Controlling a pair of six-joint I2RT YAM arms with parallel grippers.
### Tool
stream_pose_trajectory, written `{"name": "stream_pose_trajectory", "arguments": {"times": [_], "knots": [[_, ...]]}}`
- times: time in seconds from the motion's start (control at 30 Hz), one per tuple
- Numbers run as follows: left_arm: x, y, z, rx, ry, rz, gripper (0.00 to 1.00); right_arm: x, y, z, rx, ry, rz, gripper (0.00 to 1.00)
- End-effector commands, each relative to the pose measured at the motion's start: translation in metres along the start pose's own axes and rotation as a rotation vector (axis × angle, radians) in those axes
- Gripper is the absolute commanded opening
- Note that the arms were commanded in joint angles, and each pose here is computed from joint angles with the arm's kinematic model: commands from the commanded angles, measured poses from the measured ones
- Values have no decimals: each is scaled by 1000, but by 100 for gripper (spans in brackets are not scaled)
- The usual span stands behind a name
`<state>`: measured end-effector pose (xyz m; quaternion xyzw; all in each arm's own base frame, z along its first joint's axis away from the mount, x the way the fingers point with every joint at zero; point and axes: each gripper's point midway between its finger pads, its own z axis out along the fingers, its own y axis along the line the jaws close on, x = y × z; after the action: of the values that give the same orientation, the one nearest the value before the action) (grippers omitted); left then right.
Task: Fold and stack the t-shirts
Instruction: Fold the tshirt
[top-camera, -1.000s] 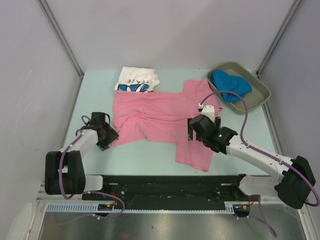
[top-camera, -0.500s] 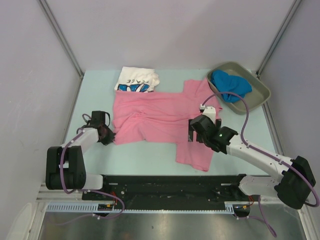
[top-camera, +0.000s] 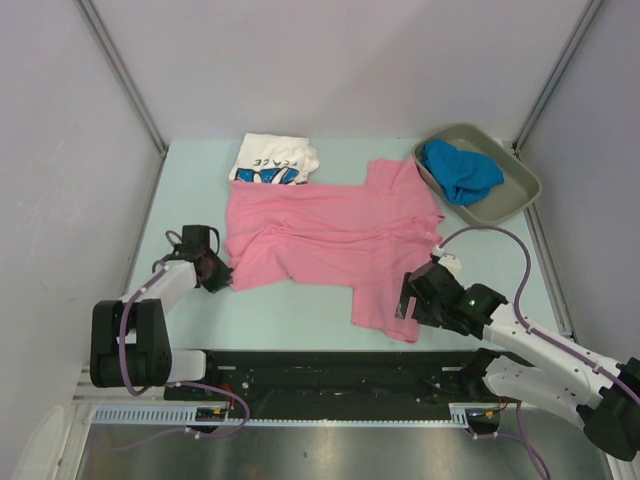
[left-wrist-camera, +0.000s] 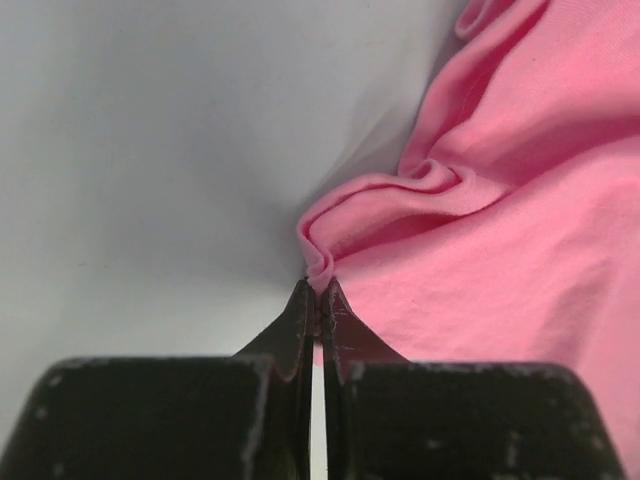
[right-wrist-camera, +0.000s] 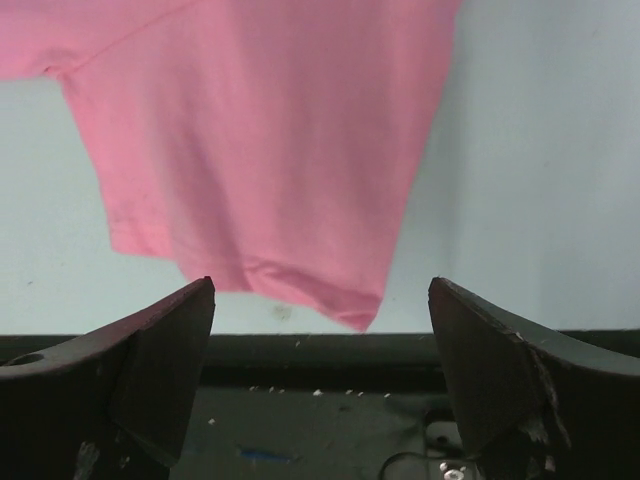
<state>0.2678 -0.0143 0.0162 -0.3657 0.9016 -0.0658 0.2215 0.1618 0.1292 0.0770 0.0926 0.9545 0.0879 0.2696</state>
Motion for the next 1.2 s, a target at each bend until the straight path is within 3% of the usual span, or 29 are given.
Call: {"name": "stream_pose_trajectory", "arguments": {"times": [0.0, 0.43, 0.93, 1.17], "knots": [[0, -10, -10, 66, 2, 5, 0, 24, 2, -3, -2, 74, 164, 91], [0, -17, -12, 95, 11, 13, 1, 57, -8, 15, 5, 126, 305, 84], [-4, -10, -13, 84, 6, 7, 4, 68, -10, 34, 28, 138, 328, 63], [-4, -10, -13, 87, 11, 3, 5, 76, -11, 41, 40, 161, 316, 41]]}}
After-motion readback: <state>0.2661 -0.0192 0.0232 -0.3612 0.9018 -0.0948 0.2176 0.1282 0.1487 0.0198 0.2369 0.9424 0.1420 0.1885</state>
